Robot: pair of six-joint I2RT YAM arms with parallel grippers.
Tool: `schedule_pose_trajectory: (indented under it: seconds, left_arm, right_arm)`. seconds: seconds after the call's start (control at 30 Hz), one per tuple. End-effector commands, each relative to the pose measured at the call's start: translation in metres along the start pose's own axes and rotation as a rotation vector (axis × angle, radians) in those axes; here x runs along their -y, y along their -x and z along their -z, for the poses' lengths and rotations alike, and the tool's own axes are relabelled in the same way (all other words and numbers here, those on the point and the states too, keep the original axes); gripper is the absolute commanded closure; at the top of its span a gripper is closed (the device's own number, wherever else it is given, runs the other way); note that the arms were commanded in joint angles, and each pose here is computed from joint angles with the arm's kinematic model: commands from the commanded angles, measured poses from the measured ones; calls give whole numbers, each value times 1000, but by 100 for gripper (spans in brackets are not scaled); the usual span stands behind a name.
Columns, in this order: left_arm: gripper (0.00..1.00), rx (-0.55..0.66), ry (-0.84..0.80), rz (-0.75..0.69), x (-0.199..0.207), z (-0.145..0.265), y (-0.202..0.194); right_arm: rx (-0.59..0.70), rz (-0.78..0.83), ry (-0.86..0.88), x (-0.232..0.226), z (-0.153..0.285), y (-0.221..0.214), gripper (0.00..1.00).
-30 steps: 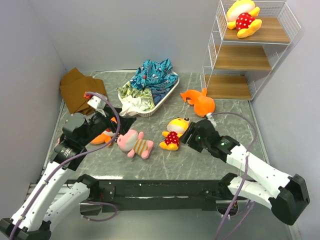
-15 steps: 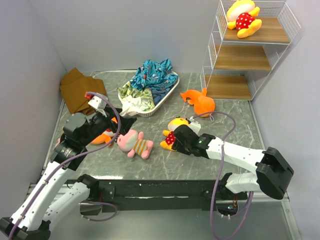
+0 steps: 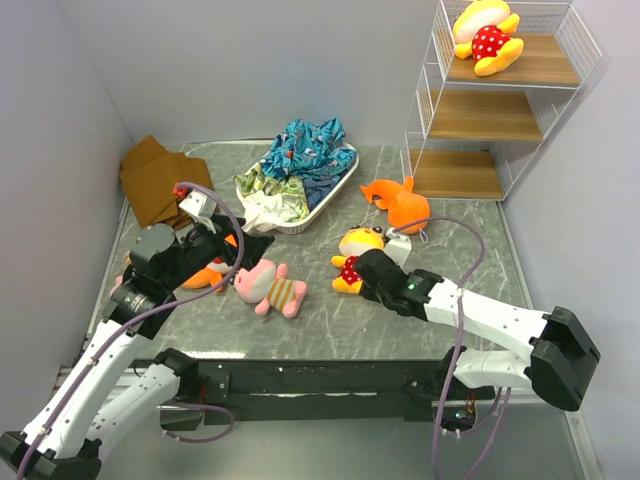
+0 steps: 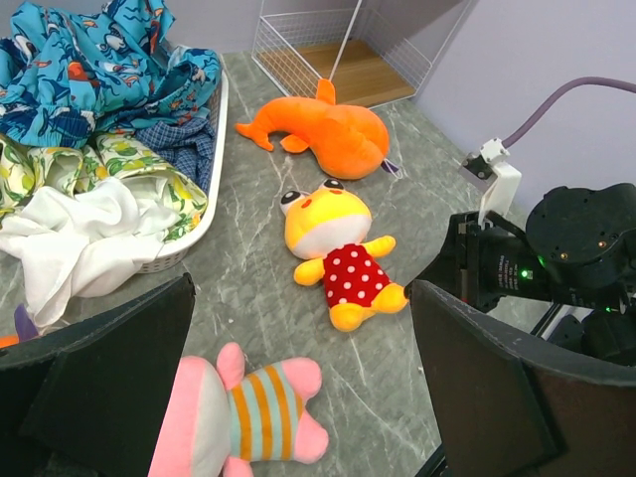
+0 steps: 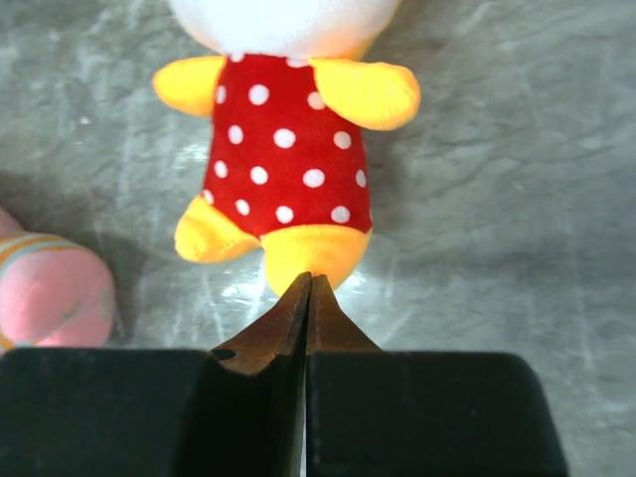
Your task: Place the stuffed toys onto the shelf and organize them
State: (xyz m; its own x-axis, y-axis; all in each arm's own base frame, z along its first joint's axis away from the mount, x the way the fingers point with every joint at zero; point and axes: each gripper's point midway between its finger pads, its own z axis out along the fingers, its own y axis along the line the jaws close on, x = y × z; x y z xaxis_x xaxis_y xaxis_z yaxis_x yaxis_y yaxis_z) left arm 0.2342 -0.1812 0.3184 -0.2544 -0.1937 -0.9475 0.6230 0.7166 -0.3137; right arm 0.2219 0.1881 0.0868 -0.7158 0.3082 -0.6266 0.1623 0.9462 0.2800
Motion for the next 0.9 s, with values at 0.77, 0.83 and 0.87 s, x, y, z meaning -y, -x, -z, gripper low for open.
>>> schedule_pose_trajectory:
  seconds: [0.77,0.83,0.87]
  left_arm:
    - [4,41,-23,-33,6,4,10]
    - [4,44,-22,-35,7,5,11]
    - [4,46,-20,-35,6,5,11]
  right_arm:
    - [-139,-788,-186,-55,13,0,44]
    - [-131,-819,-195,-58,4,-2,44]
    - [-122,-829,-207,-58,1,-1,44]
